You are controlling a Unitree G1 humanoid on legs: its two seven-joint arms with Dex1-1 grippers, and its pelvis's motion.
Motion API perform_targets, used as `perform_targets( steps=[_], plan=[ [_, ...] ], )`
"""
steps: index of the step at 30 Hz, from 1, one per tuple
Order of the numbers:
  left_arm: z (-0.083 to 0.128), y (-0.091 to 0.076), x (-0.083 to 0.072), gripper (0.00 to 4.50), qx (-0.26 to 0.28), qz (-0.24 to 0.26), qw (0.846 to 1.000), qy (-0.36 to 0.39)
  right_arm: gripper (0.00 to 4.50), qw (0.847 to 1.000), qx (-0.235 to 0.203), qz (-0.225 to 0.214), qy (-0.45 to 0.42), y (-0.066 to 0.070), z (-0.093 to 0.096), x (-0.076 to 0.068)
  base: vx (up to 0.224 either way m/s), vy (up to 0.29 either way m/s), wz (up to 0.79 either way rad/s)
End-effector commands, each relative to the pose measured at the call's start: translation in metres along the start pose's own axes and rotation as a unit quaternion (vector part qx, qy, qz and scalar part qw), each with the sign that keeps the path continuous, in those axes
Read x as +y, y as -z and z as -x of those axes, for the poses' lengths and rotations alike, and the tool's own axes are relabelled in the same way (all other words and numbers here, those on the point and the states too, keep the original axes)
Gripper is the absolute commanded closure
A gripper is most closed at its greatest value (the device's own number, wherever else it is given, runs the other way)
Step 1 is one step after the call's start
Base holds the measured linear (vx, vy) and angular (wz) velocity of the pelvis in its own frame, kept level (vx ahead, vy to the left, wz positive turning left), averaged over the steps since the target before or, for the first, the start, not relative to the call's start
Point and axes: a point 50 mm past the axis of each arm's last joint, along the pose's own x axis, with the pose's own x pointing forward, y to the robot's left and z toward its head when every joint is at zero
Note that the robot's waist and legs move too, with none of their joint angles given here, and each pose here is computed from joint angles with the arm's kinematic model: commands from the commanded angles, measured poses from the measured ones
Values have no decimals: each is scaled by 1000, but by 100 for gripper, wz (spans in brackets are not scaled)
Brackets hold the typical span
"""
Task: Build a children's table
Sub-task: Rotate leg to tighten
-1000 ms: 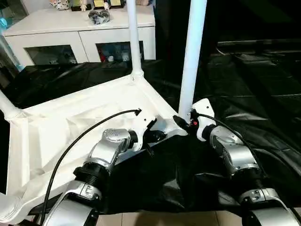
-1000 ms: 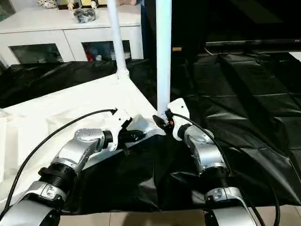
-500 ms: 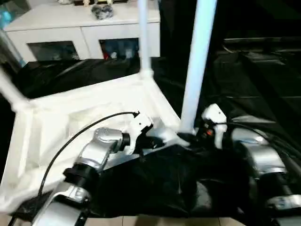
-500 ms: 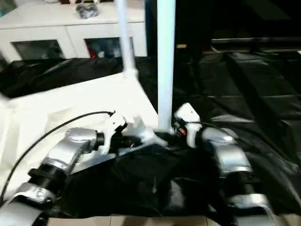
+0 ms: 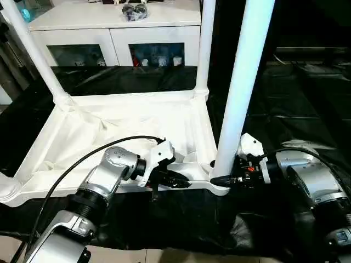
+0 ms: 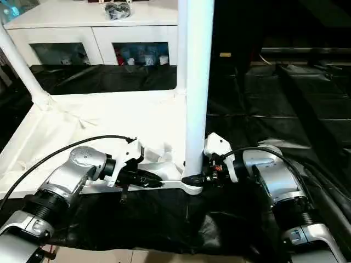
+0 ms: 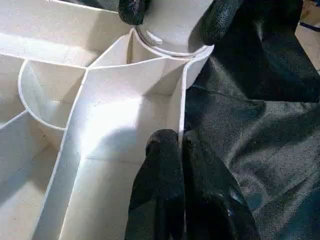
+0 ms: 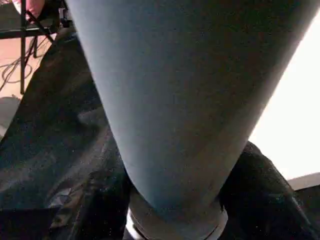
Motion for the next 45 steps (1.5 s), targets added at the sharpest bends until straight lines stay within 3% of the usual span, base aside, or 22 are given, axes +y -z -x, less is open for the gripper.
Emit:
perform_targets(
  steps=[1,3,7,13,17,22,25,27,35,38,45],
  plan=[
    [3,-15,8,450,-17,-20,999,-34,242,990,56,-47,-125,27,-31,29,0,0,0],
    [2,-15,9,450,-23,-13,998,-49,243,990,47,-50,-120,28,-35,30,0,0,0],
    [-6,-19,20,450,-52,18,990,-134,243,995,-38,-96,-10,28,-55,23,0,0,0],
    [-17,-22,26,450,-52,40,980,-186,247,988,-53,-123,79,33,-70,17,0,0,0],
    [-30,-29,31,450,-62,57,969,-233,251,972,-64,-159,161,34,-90,10,0,0,0],
    [-39,-35,31,450,-62,54,965,-250,251,948,-45,-192,249,26,-111,-3,0,0,0],
    [-41,-34,28,450,-63,44,970,-230,251,952,-61,-176,243,20,-114,-5,0,0,0],
    [-40,-33,26,450,-62,38,973,-220,195,952,-74,-180,236,17,-115,-5,0,0,0],
    [-39,-29,22,450,-55,29,979,-194,133,956,-85,-175,218,16,-103,-7,0,0,0],
    [-39,-26,19,450,-49,17,983,-178,100,961,-97,-148,215,15,-58,-12,0,0,0],
    [-36,-26,15,450,-62,-7,982,-176,80,968,-59,-100,223,23,3,-5,17,1,1]
  ],
)
